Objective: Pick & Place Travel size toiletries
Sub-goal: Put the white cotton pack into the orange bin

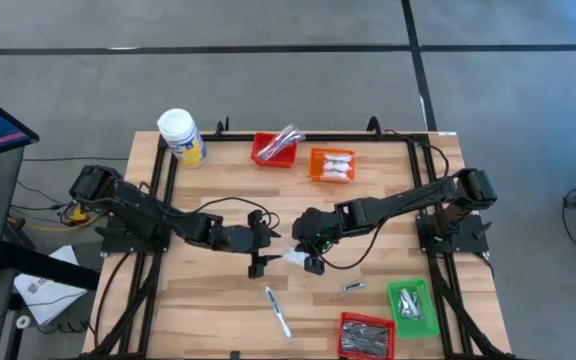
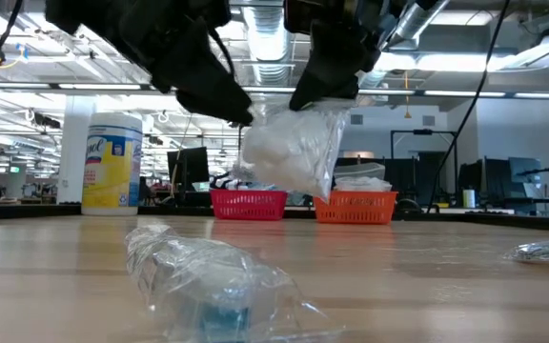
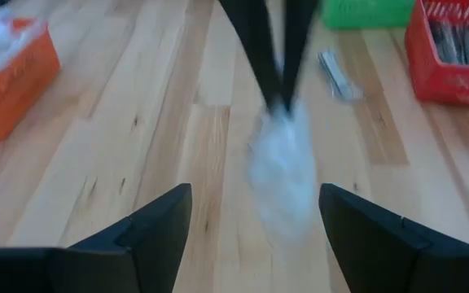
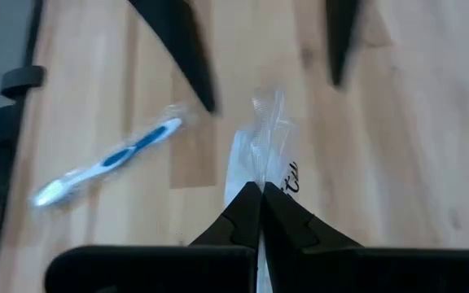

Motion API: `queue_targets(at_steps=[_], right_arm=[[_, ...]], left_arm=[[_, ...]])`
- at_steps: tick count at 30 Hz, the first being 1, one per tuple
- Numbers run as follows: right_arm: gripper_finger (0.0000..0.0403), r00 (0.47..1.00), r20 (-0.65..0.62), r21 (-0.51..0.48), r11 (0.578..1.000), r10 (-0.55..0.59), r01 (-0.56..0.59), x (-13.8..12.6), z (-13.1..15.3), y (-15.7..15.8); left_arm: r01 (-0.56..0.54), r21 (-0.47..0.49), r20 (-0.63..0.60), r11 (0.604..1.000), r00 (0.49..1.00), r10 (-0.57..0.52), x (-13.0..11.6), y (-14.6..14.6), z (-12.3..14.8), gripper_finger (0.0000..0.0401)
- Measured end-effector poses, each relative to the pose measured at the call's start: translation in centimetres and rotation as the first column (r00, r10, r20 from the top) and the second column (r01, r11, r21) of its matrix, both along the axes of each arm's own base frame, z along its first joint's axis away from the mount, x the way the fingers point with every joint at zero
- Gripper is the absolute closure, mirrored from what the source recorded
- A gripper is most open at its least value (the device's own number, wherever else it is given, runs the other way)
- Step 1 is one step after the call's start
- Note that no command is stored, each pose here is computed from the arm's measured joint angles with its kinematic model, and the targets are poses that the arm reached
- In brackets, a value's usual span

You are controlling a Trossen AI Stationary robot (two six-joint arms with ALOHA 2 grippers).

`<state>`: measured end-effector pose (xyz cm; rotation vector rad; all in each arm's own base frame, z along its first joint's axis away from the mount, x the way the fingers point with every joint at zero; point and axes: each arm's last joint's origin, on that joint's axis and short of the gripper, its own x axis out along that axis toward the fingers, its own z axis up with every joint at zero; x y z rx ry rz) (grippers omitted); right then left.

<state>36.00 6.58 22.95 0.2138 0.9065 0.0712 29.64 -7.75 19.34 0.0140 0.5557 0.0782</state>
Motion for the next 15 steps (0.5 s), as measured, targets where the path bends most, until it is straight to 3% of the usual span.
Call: queue_targets(at_steps=[5,10,15], right_arm=[[0.0403,0.998,0.001,-0.048,0.997,-0.068,0.068,-0.1,0.0,-0.4],[0.0403,0.992,0.041,-0.098,0.987,-0.123,0.126,-0.5,1.1,-1.0],[0.0403,0.943,0.146,-0.195,0.926,-0.298,0.323,-2.7,4.6,-2.2]], left_arm=[[-0.022,-0.023,-0.014,0.999,1.0,0.022,-1.6,0.1,1.7,0.0145],[-0.057,-0.031,0.068,0.998,0.996,0.059,-4.4,0.1,3.8,0.0154],[-0.108,-0.03,0.145,0.994,0.983,0.111,-7.5,0.5,4.4,0.0161]])
